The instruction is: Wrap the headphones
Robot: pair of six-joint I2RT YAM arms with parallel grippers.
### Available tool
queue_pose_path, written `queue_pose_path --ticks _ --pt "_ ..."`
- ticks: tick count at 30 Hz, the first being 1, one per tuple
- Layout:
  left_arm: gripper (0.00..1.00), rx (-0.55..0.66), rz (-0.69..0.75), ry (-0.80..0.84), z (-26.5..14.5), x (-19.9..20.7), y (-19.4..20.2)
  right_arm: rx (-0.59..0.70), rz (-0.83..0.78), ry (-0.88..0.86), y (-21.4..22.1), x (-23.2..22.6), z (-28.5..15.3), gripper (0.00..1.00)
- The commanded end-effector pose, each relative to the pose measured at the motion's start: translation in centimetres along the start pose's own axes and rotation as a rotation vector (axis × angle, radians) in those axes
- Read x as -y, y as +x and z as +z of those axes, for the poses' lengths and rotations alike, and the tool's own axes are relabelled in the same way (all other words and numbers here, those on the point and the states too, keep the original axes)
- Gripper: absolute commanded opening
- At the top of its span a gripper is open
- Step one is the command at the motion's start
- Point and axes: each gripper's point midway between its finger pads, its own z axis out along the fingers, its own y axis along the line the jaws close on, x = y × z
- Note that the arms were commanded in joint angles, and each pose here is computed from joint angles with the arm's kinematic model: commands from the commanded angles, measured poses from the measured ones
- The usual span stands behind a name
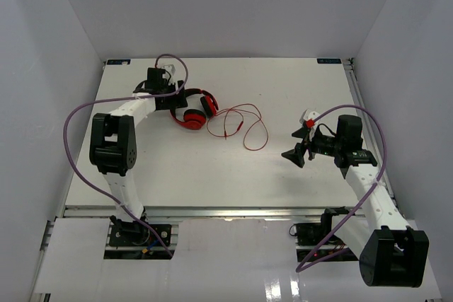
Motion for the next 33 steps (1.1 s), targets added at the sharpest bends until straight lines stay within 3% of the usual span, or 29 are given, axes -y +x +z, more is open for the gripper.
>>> queue_pose_path --ticks 1,7,13,20,27,30,32,33 --pt "0.84 0.043 0.06 -0.093 -0.4 -1.2 -2.3 0.009 -0.009 -0.019 -0.2 -0.3 0.0 0.9" --pt "0.79 0.049 0.093 -0.094 0.6 -1.5 -2.7 0.007 -0.01 -0.02 -0.2 -0.3 0.0 0.9" --pt "0.74 0.068 0.274 0.033 1.6 0.2 -3.5 0.005 -0.012 -0.02 -0.1 -0.4 -0.1 0.9" --pt "0.64 0.03 0.398 0.072 3.6 -0.1 -2.5 0.005 -0.018 -0.022 0.0 -0.4 -0.1 0.9" --pt "0.54 0.004 0.432 0.041 4.8 -0.9 -2.5 0.005 -0.017 -0.021 0.0 -0.3 -0.2 0.9" --pt "0.37 -0.025 0.43 0.051 5.6 -1.0 -2.1 0.005 -0.013 -0.017 0.1 -0.3 -0.2 0.9" --pt "0.17 -0.045 0.424 0.058 6.1 -0.9 -1.6 0.005 -0.013 -0.015 0.0 -0.2 -0.3 0.9" --pt "0.12 -0.049 0.417 0.061 6.1 -0.9 -1.5 0.005 -0.013 -0.015 0.0 -0.2 -0.3 0.9"
